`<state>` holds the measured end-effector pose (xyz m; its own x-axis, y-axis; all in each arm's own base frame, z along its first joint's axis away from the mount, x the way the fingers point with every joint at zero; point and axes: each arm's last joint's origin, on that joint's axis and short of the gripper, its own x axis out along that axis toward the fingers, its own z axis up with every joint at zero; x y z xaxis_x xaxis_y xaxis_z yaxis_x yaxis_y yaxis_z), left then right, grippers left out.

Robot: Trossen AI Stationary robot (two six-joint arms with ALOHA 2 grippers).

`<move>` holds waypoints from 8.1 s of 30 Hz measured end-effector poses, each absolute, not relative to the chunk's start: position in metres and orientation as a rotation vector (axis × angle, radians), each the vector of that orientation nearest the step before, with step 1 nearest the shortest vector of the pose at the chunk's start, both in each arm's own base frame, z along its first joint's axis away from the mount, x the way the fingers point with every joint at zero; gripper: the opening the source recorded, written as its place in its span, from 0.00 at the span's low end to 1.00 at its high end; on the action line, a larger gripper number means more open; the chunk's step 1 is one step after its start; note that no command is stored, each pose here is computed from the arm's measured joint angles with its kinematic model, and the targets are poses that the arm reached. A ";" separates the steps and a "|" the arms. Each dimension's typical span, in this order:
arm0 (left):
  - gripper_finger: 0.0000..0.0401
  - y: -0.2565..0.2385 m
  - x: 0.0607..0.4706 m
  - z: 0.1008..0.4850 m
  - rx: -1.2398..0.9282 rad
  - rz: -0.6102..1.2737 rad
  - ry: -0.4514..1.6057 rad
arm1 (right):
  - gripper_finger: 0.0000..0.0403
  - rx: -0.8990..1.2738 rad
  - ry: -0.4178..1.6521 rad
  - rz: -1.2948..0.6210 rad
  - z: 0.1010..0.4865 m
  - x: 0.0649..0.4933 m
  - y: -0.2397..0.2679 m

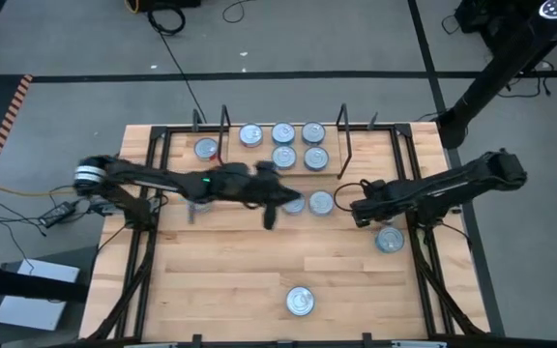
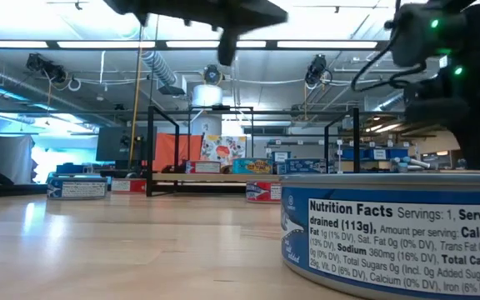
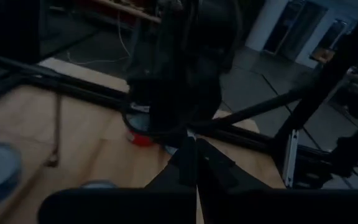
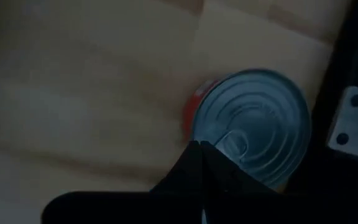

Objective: Stack canned seafood by type on shelf
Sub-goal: Put the red tuna can on the shelf

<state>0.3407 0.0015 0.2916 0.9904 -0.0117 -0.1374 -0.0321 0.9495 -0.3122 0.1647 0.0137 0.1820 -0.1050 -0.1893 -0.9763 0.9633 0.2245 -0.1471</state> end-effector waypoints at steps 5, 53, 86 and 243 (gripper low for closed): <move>0.00 0.008 0.304 0.302 -0.320 0.026 0.099 | 0.00 0.799 1.247 -1.365 0.169 0.170 0.010; 0.00 -0.001 0.258 0.269 -0.399 -0.102 0.074 | 0.03 0.740 0.966 -0.397 0.226 0.298 0.106; 0.00 -0.006 0.256 0.259 -0.364 -0.101 0.149 | 0.91 0.230 1.220 -0.224 0.198 0.303 0.142; 0.01 -0.003 0.255 0.251 -0.395 0.044 0.203 | 0.01 0.694 1.182 0.421 0.214 0.371 0.083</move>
<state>0.2554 -0.0033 0.2515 0.9788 0.0026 -0.2050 -0.0815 0.9224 -0.3775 0.3712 0.0833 0.2143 0.3389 0.6353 -0.6939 0.0534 0.7234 0.6884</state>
